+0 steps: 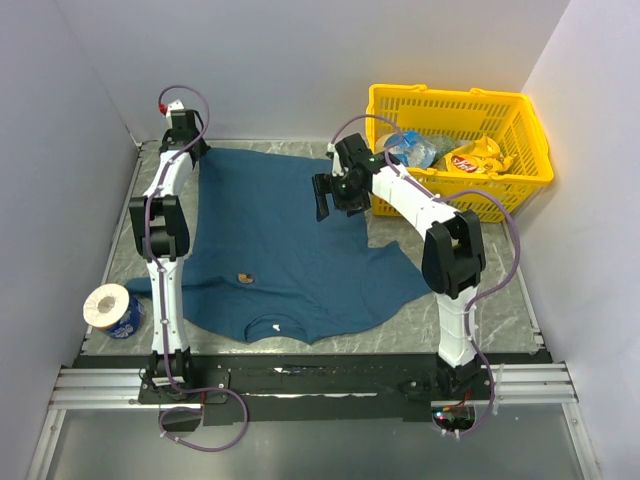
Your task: Pin the brooch onto the clothing
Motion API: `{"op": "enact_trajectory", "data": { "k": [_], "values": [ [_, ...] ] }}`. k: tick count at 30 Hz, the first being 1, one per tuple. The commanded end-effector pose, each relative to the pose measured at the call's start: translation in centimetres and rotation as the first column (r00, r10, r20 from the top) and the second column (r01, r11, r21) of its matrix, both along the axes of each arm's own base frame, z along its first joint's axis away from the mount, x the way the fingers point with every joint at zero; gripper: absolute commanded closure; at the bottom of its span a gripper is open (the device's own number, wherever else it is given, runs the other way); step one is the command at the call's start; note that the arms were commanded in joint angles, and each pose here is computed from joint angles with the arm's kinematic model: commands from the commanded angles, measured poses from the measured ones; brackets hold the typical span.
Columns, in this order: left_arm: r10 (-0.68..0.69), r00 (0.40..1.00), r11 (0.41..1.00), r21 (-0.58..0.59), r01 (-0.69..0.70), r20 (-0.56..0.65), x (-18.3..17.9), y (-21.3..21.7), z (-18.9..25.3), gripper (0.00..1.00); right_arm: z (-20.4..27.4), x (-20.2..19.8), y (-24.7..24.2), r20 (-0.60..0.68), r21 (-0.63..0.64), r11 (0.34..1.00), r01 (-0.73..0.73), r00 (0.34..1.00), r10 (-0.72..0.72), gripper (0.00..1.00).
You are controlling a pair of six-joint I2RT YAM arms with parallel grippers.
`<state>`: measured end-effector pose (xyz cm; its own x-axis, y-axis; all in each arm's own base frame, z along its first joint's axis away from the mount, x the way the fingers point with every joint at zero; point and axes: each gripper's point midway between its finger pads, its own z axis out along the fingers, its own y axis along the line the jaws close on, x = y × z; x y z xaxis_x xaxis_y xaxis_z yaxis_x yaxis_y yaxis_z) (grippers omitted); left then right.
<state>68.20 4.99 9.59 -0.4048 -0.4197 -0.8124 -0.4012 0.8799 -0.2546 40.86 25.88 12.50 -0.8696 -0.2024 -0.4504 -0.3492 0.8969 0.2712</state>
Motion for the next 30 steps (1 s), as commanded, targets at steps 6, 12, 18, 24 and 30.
{"op": "enact_trajectory", "data": {
  "k": [6, 12, 18, 24, 30],
  "values": [
    [-0.027, 0.979, 0.999, 0.052, 0.017, 0.200, 4.0, 0.2, 3.3, 0.99, -0.1, 0.9, -0.4, 0.014, -0.012, 1.000, 0.019, 1.000, -0.018, 0.00],
    [-0.043, 0.970, 0.998, 0.051, 0.031, 0.238, 4.9, 0.0, 2.7, 0.99, -0.6, 1.2, -0.4, 0.009, -0.021, 1.000, 0.018, 1.000, -0.018, 0.00],
    [-0.059, 0.960, 0.997, 0.064, 0.043, 0.274, 5.1, -0.1, 4.1, 0.87, -0.6, 1.3, -0.1, 0.004, -0.013, 1.000, 0.007, 1.000, -0.007, 0.00],
    [-0.096, 0.913, 0.995, 0.045, 0.086, 0.396, 3.5, -1.4, 13.3, 0.21, 1.4, 0.5, 0.4, 0.050, 0.012, 1.000, -0.025, 0.998, 0.025, 0.00],
    [-0.135, 0.872, 0.990, 0.019, 0.143, 0.470, -1.8, -2.9, 22.4, 0.04, 3.2, -2.1, 0.8, 0.096, 0.018, 0.998, -0.059, 0.994, 0.057, 0.00]
  ]
}}
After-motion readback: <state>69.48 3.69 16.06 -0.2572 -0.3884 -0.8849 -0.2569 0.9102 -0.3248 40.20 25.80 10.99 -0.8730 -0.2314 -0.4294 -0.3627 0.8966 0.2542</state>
